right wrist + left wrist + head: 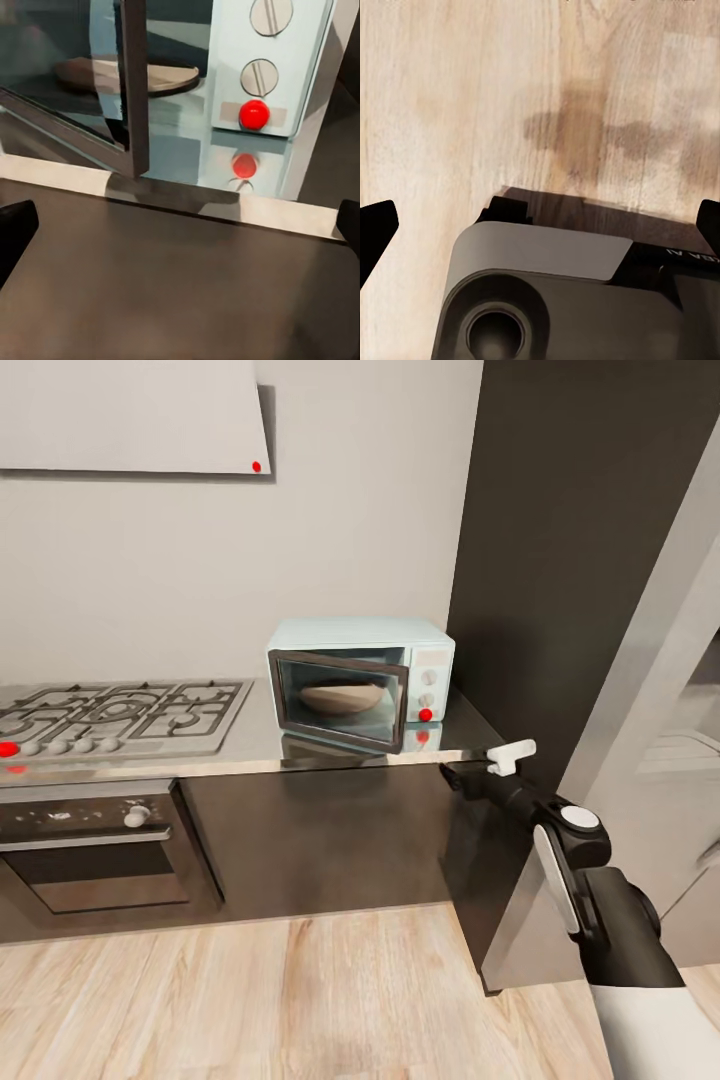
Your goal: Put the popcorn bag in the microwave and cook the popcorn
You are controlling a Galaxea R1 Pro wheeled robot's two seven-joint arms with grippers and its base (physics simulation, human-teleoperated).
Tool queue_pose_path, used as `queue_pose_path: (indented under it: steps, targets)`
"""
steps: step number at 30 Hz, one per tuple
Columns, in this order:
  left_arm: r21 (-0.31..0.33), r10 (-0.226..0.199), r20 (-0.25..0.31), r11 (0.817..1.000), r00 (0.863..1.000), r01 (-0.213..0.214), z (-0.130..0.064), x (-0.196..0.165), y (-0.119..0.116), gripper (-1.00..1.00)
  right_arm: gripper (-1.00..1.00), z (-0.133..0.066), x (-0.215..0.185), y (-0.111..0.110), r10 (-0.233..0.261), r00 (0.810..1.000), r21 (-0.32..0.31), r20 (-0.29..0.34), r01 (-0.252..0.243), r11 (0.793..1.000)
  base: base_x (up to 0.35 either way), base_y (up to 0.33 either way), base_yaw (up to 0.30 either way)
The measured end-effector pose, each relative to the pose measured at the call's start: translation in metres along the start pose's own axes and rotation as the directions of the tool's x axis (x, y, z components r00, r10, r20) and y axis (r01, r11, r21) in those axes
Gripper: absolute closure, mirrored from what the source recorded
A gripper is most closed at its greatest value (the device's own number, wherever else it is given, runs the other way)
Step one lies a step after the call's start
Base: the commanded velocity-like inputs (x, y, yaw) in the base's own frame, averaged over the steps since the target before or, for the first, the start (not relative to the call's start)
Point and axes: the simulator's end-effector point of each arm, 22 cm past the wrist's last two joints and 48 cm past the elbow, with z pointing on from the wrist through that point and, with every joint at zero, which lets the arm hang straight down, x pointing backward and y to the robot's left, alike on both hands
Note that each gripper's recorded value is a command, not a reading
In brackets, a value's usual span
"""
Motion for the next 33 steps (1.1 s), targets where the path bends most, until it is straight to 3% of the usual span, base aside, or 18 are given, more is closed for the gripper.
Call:
queue_pose_path:
  steps: [7, 27, 33]
  targets:
    - [-0.001, -0.004, 0.0, 1.0, 1.0, 0.004, 0.0, 0.0, 0.0, -1.0, -1.0, 0.001, 0.001, 0.004, -0.006, 1.0, -0.007, -0.002, 0.006, 1.0, 0.204, -0.043, 0.0]
    - [0.002, -0.006, 0.001, 1.0, 1.0, 0.006, -0.017, -0.007, -0.003, -1.0, -1.0, -0.001, -0.016, 0.004, -0.008, 1.0, -0.008, -0.005, 0.008, 1.0, 0.003, -0.001, 0.0]
    - [0.0, -0.007, 0.001, 1.0, 1.0, 0.007, -0.017, -0.007, -0.002, -1.0, -1.0, -0.001, -0.016, 0.004, -0.008, 1.0, -0.008, -0.005, 0.008, 1.0, 0.257, 0.0, 0.0]
